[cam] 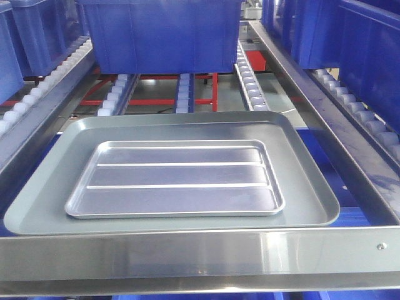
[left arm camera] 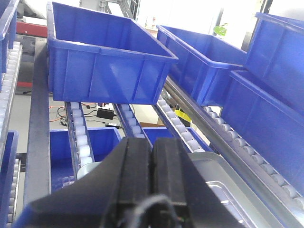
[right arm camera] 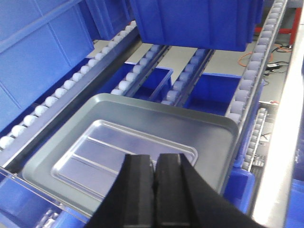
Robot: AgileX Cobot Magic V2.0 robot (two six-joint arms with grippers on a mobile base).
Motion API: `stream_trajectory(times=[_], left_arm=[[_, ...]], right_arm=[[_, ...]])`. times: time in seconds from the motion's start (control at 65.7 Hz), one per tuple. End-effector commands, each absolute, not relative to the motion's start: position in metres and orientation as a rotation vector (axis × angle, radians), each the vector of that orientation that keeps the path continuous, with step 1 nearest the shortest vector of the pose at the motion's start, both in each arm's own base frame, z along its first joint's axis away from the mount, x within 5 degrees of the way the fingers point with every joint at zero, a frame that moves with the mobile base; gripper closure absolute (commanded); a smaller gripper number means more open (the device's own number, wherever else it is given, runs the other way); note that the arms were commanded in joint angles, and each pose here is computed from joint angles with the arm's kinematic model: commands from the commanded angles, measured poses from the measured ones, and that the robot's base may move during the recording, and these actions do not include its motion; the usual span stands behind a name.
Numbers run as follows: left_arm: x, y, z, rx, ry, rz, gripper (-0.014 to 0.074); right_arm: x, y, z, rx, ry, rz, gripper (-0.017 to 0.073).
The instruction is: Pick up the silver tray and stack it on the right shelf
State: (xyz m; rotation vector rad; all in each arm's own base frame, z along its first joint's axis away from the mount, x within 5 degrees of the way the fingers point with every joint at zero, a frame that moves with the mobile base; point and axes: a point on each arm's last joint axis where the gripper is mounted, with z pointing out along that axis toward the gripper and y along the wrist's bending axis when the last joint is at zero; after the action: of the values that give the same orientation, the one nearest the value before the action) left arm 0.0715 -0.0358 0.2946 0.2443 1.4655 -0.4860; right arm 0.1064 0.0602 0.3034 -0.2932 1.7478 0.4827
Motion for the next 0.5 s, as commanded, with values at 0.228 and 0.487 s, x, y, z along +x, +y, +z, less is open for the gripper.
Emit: stream_trajectory(times=[0.228,0.487], left_arm=[[0.069,-0.036,0.312,0.23,1.355,-0.515,0.0685],[0.069,-0.036,0.312,0.23,1.355,-0.515,0.0685]], right_arm=[[0.079,0.018,0.282,-0.092,1.39,0.27,0.0503],[0.059,0.003,0.245,0.027,1.345,0.133,0.0503]])
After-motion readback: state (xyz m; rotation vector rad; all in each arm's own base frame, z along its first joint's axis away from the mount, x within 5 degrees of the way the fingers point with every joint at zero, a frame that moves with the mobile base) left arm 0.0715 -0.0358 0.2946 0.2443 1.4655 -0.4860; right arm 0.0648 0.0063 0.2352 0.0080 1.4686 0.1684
